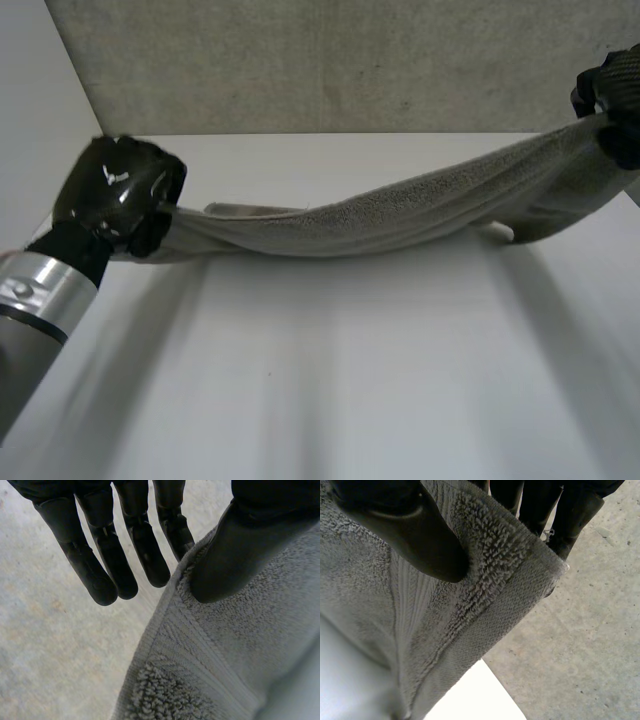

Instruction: Fold the towel.

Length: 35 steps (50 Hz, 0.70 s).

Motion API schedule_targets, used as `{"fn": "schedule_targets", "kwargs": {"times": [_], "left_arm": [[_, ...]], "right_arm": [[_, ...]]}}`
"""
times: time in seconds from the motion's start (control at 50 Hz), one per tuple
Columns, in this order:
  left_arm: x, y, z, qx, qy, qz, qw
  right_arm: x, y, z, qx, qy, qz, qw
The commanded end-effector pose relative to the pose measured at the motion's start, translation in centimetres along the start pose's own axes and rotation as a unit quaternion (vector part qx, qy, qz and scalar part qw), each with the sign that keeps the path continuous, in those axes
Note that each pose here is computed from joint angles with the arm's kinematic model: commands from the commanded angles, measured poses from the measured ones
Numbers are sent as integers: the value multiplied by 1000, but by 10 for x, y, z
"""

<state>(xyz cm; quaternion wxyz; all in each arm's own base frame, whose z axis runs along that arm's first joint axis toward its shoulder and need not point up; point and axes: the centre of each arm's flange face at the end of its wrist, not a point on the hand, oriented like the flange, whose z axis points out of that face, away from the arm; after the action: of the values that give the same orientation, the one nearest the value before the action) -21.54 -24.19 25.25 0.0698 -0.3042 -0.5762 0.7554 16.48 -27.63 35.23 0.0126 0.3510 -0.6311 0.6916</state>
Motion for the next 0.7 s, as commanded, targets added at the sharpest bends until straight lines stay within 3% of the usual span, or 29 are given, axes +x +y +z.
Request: {"fn": "schedule_targets", "kwargs": {"times": [0.02, 0.16, 0.28, 0.56, 0.7], "left_arm": [[-5, -2, 15, -15, 9, -6, 1000], [11, 60, 31, -111, 43, -43, 992], [19, 93, 43, -153, 62, -53, 985], [23, 100, 100, -105, 76, -16, 991], [31, 115, 135, -94, 86, -13, 992]], "right_arm": [[-1, 11, 10, -45, -31, 7, 998], [-17, 49, 33, -98, -76, -25, 992], [-31, 81, 51, -142, -99, -10, 985], [-46, 128, 75, -197, -108, 10, 974], [-41, 154, 98, -201, -58, 11, 978]]}}
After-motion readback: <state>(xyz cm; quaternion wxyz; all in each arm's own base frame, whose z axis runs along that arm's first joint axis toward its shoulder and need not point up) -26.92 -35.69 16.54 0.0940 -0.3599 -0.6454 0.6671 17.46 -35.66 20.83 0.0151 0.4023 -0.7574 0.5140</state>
